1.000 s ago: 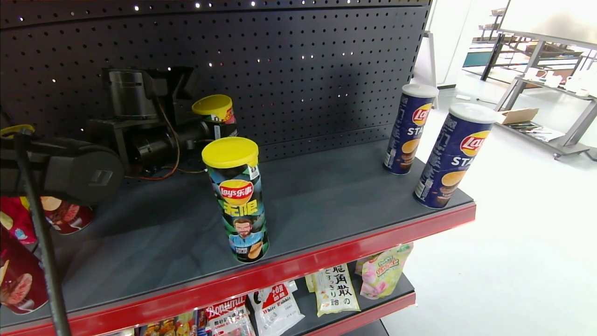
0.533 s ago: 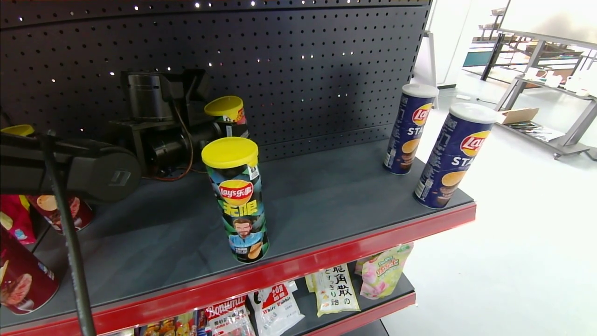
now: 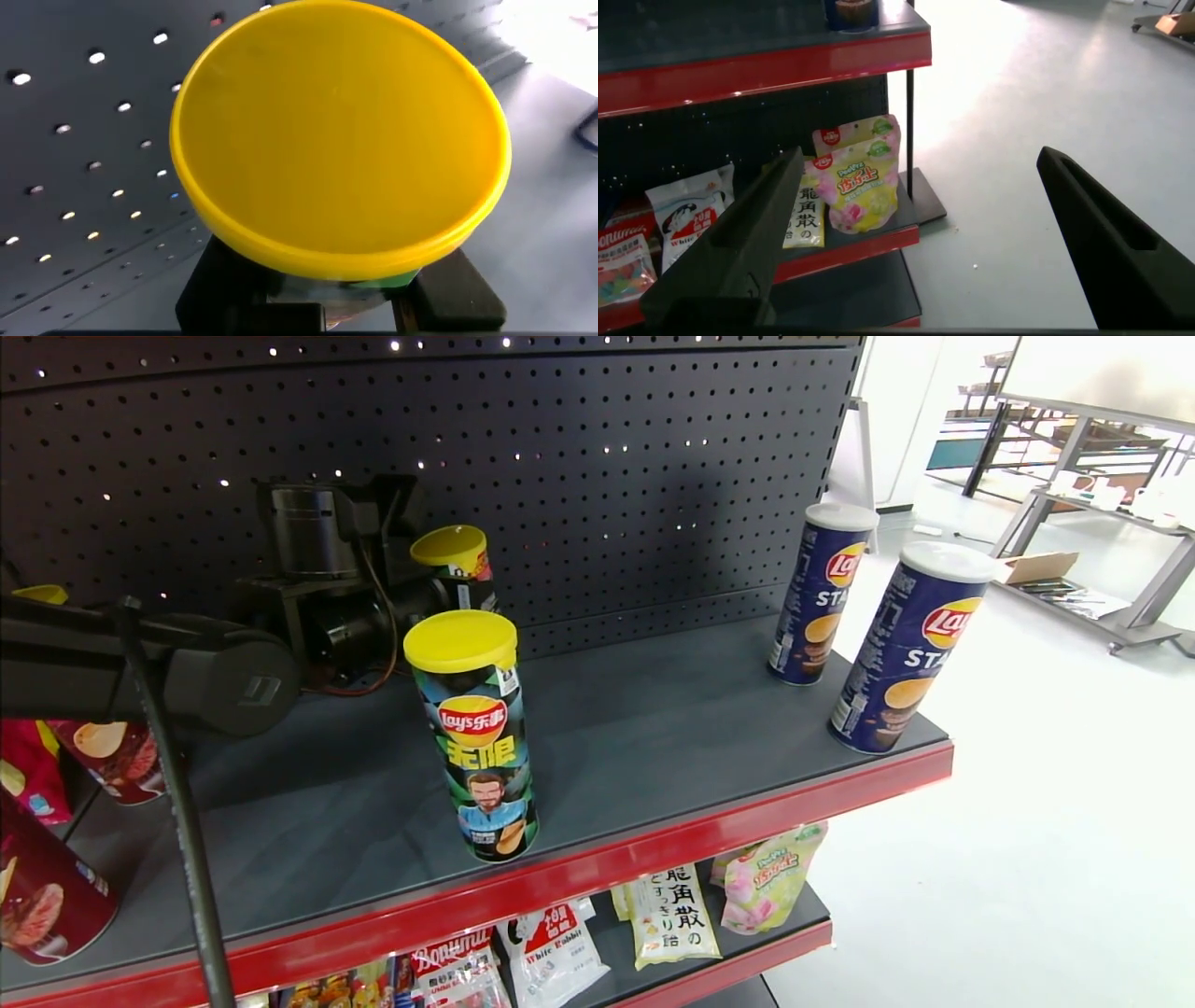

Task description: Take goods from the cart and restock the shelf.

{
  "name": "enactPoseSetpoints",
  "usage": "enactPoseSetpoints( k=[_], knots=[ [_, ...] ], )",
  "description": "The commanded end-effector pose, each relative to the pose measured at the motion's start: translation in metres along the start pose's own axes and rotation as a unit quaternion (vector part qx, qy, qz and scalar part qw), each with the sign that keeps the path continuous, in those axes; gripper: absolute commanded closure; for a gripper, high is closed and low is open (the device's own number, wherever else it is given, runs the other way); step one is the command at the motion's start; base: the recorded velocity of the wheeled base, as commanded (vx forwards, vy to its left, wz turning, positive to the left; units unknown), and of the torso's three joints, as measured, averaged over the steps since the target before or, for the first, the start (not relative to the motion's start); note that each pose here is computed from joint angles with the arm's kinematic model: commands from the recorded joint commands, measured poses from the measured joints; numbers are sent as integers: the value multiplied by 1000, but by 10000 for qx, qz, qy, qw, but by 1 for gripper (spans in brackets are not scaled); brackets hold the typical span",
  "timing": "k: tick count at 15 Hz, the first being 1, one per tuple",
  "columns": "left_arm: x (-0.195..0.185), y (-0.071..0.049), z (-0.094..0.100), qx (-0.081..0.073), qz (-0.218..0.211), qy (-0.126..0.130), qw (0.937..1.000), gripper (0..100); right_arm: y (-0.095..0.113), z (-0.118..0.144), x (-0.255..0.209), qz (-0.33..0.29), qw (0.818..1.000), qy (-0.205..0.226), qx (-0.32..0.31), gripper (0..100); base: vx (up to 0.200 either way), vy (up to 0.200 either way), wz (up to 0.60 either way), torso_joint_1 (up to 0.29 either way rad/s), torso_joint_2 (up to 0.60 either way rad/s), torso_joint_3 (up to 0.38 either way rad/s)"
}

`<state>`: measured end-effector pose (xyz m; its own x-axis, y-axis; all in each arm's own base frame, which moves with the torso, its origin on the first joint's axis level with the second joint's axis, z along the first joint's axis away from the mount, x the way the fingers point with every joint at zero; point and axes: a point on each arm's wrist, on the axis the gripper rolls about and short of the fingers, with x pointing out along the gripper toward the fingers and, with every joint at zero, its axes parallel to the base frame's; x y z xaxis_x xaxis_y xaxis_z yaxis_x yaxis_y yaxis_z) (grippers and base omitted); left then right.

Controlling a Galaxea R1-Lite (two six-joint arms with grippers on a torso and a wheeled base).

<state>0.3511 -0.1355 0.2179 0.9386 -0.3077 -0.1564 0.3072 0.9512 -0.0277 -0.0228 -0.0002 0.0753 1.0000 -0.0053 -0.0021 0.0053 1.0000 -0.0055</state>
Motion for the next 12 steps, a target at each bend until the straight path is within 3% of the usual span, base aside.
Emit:
enactPoseSetpoints(
  k=[1, 12],
  knots=[
    [0, -1, 0, 1, -8, -4, 10000, 100, 0, 0, 0, 4, 10000, -3, -3, 0, 0, 0, 0, 0, 0, 0],
    [3, -8, -6, 21, -103, 99, 9999, 100, 0, 0, 0, 4, 10000, -3, -3, 0, 0, 0, 0, 0, 0, 0]
  ],
)
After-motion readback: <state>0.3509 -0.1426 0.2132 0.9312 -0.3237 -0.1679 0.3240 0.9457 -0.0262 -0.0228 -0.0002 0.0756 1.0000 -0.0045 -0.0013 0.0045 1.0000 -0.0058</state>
